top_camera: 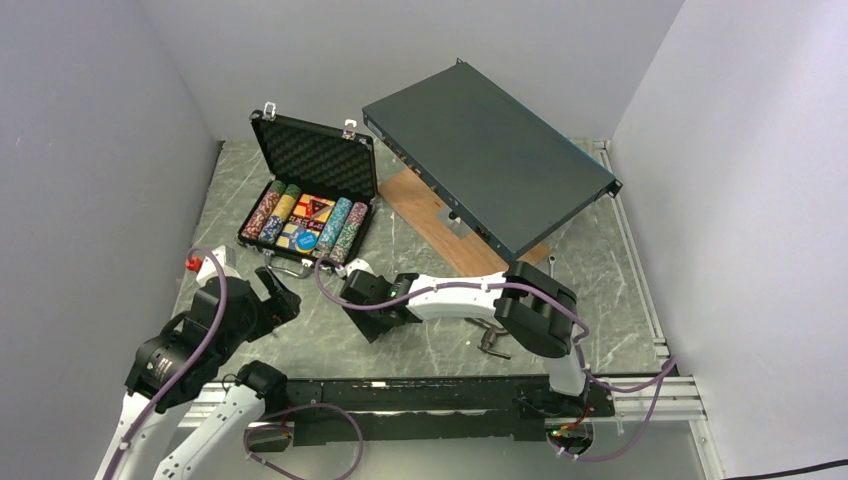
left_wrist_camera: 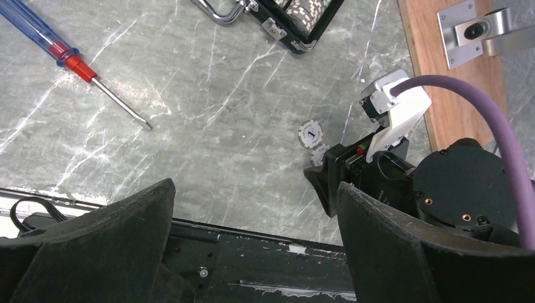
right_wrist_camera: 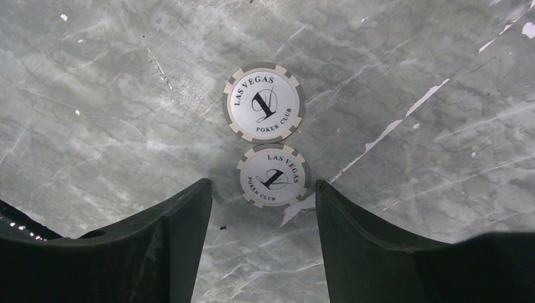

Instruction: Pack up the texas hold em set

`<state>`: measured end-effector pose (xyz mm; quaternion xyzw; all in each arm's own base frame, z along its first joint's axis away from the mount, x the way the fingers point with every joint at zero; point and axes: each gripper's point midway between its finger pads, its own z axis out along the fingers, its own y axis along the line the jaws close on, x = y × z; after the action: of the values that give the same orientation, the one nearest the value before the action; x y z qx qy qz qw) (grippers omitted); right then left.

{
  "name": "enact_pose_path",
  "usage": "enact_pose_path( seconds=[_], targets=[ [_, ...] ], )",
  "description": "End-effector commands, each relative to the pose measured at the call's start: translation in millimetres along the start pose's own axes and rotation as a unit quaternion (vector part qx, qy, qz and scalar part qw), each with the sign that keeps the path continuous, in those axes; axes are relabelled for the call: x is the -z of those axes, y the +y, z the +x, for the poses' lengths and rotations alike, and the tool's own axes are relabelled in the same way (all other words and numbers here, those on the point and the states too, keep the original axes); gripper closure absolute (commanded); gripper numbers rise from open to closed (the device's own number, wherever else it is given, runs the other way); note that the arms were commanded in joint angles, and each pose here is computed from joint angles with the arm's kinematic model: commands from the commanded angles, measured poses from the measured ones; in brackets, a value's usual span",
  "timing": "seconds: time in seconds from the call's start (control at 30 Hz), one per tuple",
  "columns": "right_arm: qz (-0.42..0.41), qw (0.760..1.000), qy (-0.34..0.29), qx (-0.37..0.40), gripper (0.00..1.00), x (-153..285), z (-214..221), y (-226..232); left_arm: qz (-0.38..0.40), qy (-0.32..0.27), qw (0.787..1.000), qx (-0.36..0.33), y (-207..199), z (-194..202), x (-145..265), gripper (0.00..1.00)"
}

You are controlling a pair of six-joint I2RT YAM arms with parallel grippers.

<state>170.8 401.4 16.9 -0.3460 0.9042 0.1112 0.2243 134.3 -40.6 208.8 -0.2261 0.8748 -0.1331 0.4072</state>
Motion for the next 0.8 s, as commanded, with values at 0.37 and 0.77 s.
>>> enact_pose_path(
  seconds=[0.37,0.77],
  targets=[
    [0.020,0.999,0.021,0.015,0.44,-13,11,-10,-0.006,0.000,1.000,0.008,4,3,0,0.01],
    [0.012,1.000,-0.015,0.002,0.62,-4,3,-15,0.002,0.029,1.000,0.003,1,17,-10,0.02]
  ],
)
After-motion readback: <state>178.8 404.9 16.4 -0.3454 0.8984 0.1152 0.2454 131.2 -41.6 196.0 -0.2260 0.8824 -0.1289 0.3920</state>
